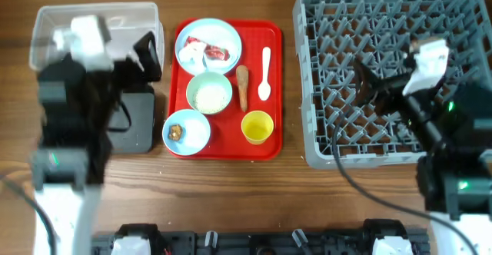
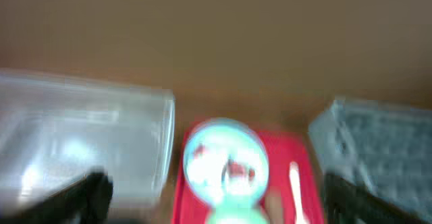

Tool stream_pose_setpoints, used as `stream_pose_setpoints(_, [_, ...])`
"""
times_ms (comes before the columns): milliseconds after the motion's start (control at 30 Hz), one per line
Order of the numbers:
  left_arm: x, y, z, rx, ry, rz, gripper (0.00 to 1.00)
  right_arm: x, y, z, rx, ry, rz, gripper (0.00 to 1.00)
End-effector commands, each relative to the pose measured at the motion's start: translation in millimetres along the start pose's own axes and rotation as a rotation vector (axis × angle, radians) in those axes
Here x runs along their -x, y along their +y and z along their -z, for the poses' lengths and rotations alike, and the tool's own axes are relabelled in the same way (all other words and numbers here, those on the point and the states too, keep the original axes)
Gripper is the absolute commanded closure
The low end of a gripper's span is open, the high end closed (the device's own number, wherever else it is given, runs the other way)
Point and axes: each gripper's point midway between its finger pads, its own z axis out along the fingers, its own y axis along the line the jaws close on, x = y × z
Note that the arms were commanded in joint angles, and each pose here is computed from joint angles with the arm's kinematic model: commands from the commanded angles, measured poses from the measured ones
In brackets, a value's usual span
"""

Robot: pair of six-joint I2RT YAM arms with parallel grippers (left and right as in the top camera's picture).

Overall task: Sort waste into correct bins and load items into the dishwasher rack
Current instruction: 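Reach the left gripper to the white plate and grasp its rim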

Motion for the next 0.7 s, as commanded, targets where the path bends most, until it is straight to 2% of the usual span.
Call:
stream_pose_setpoints(0, [37,-29,-61,-0.04,0.165,-0.034,0.0,14,2,-9,0.035,0.065,-0.015,0.0])
stream_pose_setpoints(100, [22,-39,-114,-0.01,0.338,-0.055,0.0,7,22,-20,0.171,0.1,-0.052,0.0])
stream_pose_setpoints(167, [-4,-50,-153,-0.012,0.454,-0.07,0.0,3,28,-25,0.217,0.126,-0.116,0.0])
stream_pose_setpoints(267, [-59,-79,-216,-0.087,0.554,-0.091,0.0,-7,25,-36,0.215,0.175,-0.213,0.0])
stream_pose_setpoints(367, [-125,-104,-245,-0.16,0.704,-0.084,0.0,-17,24,-41,0.212,0.215,-0.245,0.0])
stream_pose_setpoints(433, [-158,-114,-260,-0.181,0.757,-0.095,0.0,-23,24,-43,0.212,0.238,-0.256,0.0])
stream_pose_setpoints(467, [-179,-118,-271,-0.178,0.785,-0.109,0.02,-25,24,-44,0.212,0.249,-0.26,0.0])
stream_pose_setpoints(500, [-195,-120,-276,-0.175,0.81,-0.109,0.14,-27,24,-44,0.211,0.256,-0.263,0.0])
stream_pose_setpoints(567, [-209,-110,-285,-0.064,0.827,-0.039,0.21,-28,24,-45,0.211,0.26,-0.265,0.0])
stream_pose_setpoints(600, [-215,-92,-290,0.086,0.815,0.045,0.21,-29,24,-46,0.212,0.264,-0.267,0.0])
stream_pose_setpoints(667, [-213,-68,-290,0.278,0.766,0.147,0.19,-31,23,-48,0.211,0.271,-0.271,0.0])
